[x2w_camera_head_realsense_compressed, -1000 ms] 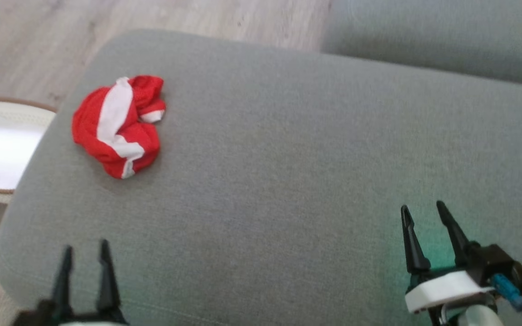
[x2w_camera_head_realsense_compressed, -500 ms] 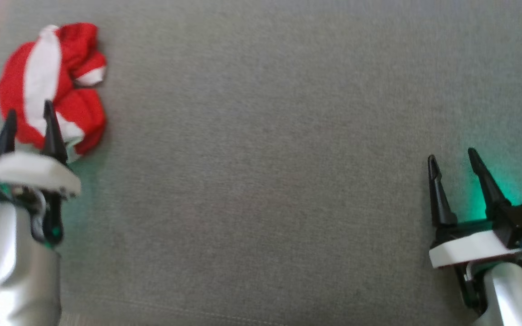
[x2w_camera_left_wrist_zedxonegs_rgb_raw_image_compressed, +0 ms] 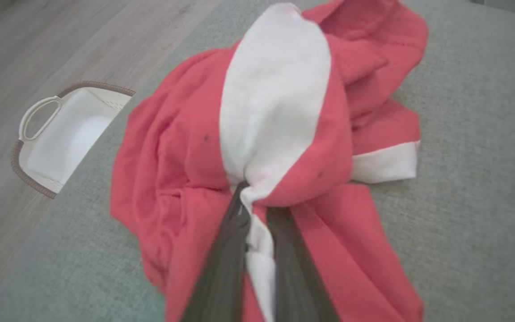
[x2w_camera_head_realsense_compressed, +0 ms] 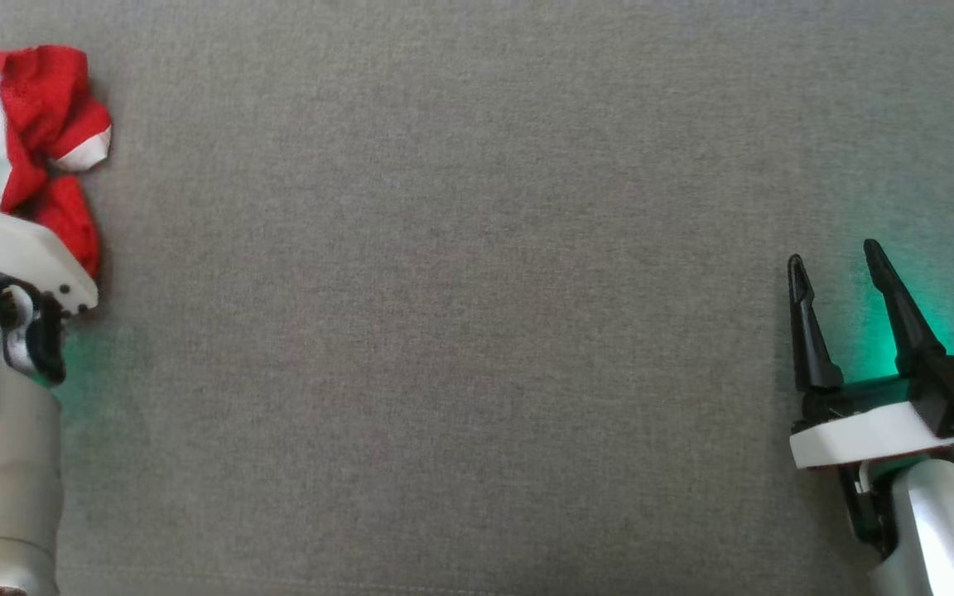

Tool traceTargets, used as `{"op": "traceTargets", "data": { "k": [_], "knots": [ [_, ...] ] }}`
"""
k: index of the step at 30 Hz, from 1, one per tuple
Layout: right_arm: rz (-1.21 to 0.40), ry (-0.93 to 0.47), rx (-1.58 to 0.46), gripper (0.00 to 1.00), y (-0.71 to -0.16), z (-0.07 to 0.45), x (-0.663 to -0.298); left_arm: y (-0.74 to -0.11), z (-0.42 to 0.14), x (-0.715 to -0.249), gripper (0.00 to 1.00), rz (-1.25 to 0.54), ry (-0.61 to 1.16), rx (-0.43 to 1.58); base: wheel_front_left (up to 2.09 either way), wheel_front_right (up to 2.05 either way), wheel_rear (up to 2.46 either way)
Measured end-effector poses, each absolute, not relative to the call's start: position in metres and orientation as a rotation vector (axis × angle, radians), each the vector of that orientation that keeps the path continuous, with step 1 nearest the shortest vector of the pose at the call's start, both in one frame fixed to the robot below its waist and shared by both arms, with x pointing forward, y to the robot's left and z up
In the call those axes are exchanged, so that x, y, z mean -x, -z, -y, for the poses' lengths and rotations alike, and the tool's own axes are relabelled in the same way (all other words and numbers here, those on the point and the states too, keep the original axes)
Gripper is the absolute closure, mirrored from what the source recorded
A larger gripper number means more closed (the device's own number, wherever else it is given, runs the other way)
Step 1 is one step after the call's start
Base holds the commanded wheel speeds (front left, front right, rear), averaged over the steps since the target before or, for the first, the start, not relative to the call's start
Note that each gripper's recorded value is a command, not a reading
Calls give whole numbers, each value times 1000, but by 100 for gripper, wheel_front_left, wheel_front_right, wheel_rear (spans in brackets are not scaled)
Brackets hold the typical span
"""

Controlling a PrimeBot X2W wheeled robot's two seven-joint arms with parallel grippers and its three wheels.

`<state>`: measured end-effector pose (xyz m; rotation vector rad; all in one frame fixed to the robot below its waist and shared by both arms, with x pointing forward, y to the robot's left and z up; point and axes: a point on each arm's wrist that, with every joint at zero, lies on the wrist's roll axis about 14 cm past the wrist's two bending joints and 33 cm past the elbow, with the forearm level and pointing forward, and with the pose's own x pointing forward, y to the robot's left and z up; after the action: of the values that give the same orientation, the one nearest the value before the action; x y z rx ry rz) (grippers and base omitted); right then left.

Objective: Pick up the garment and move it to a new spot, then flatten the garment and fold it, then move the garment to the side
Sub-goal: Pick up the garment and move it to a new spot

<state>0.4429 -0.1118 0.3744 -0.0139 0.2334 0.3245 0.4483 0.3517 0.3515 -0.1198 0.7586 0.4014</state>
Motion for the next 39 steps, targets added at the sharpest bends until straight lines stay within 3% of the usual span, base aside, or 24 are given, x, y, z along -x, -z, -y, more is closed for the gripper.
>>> {"op": "traceTargets", "data": {
  "k": [6, 14, 19, 23, 32, 39],
  "knots": [
    [-222, -301, 8, 0, -385, 117, -438, -367, -350, -452, 100, -714, -357, 118, 0, 0, 0],
    [-194, -271, -38, 0, -408, 115, -416, -460, -314, -489, 100, -390, -203, 164, 0, 0, 0],
    [-150, -240, -63, 0, -429, 121, -402, -493, -247, -485, 100, -295, -23, 214, 0, 0, 0],
    [-122, -188, -73, 0, -440, 137, -393, -516, -161, -473, 100, -271, 215, 273, 0, 0, 0],
    [-104, -47, -104, 0, -449, 179, -367, -510, -27, -392, 100, -450, 638, 376, 0, 0, 0],
    [-107, 24, -132, 0, -448, 198, -352, -470, 3, -373, 100, -609, 711, 385, 0, 0, 0]
  ]
}}
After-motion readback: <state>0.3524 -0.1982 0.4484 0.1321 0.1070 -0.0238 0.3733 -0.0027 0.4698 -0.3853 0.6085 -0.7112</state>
